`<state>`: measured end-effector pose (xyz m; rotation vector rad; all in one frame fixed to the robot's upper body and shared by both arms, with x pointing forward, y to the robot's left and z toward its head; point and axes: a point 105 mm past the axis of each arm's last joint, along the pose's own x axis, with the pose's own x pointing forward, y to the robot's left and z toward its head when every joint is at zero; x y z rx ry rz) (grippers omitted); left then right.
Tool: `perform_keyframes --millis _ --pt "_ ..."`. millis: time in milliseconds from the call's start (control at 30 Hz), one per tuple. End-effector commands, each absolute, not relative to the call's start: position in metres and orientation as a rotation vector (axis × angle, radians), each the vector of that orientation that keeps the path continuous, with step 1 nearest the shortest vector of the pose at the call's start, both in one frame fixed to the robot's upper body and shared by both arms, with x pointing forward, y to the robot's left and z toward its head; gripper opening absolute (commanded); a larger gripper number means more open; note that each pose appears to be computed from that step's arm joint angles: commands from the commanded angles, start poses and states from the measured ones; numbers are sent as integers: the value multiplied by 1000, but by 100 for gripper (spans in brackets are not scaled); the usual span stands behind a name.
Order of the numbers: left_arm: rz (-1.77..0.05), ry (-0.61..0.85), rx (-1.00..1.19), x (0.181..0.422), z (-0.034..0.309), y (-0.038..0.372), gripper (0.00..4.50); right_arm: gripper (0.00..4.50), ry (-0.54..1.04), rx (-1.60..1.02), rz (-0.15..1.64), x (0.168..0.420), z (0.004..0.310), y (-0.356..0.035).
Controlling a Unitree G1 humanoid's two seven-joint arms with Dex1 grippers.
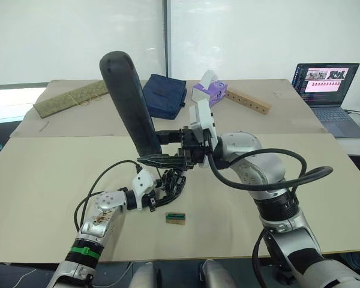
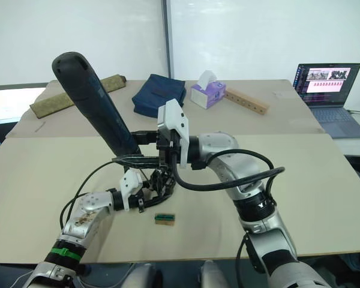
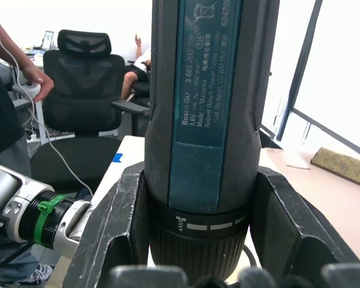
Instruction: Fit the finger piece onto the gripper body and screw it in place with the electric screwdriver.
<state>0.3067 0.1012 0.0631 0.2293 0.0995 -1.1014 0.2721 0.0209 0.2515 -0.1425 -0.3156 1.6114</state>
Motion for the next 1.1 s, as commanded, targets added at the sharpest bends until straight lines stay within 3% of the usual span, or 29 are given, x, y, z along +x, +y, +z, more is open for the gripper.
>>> perform_keyframes --millis 33,1100 --pt "-1098 210 216 298 38 106 227 190 -402 -163 1622 265 264 21" --pt "-1107 214 212 297 39 102 227 190 -369 -189 1617 269 251 26"
